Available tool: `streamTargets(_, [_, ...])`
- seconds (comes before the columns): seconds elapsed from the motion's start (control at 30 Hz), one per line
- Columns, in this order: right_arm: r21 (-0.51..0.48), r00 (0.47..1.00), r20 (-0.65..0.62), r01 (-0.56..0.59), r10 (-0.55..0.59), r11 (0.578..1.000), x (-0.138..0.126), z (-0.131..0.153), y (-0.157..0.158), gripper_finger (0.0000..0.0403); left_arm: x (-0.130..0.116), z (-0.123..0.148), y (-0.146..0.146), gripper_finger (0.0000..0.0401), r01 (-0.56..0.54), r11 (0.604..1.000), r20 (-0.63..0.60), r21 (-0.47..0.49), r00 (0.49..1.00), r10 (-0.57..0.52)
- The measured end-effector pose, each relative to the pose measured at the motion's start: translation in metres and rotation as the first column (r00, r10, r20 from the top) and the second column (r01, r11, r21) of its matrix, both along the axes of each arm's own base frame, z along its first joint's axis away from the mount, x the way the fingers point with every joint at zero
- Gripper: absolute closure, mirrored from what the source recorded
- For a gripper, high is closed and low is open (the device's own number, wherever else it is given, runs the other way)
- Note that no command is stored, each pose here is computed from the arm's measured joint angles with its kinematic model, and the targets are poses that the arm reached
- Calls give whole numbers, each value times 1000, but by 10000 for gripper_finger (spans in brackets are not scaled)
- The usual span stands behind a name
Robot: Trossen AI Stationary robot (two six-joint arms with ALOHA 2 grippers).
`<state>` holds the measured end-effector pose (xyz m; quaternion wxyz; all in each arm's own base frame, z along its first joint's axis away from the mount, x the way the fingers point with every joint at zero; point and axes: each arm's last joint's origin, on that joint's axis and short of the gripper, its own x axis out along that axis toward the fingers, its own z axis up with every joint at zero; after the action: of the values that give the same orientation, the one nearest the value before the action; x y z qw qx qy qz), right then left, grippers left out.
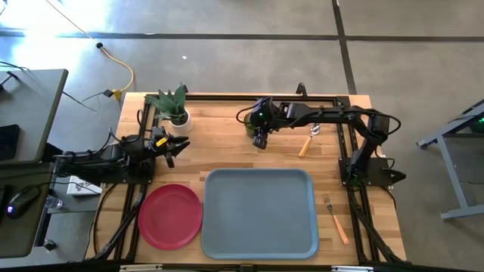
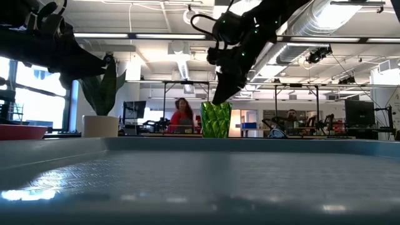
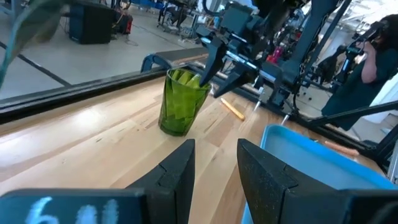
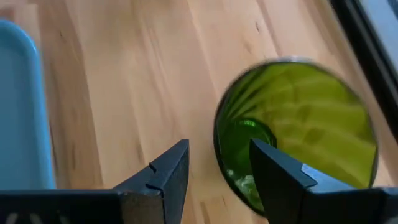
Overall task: Pick and place plate/cup/fork/spoon on tray
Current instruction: Put the green cup on the blue tray
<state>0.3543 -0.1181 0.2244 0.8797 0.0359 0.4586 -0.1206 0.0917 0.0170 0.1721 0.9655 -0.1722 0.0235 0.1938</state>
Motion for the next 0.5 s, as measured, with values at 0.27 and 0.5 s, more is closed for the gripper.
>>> streamTargets(0.27, [-6, 999, -47, 14, -14, 1000, 4, -14, -1, 248, 1, -1, 0, 291, -2, 1000, -14, -1, 1000, 2])
streamTargets(0.5, [18, 998, -57, 40, -39, 999, 4, -17, -1, 313, 1, -1, 0, 291, -3, 1000, -13, -1, 1000, 3])
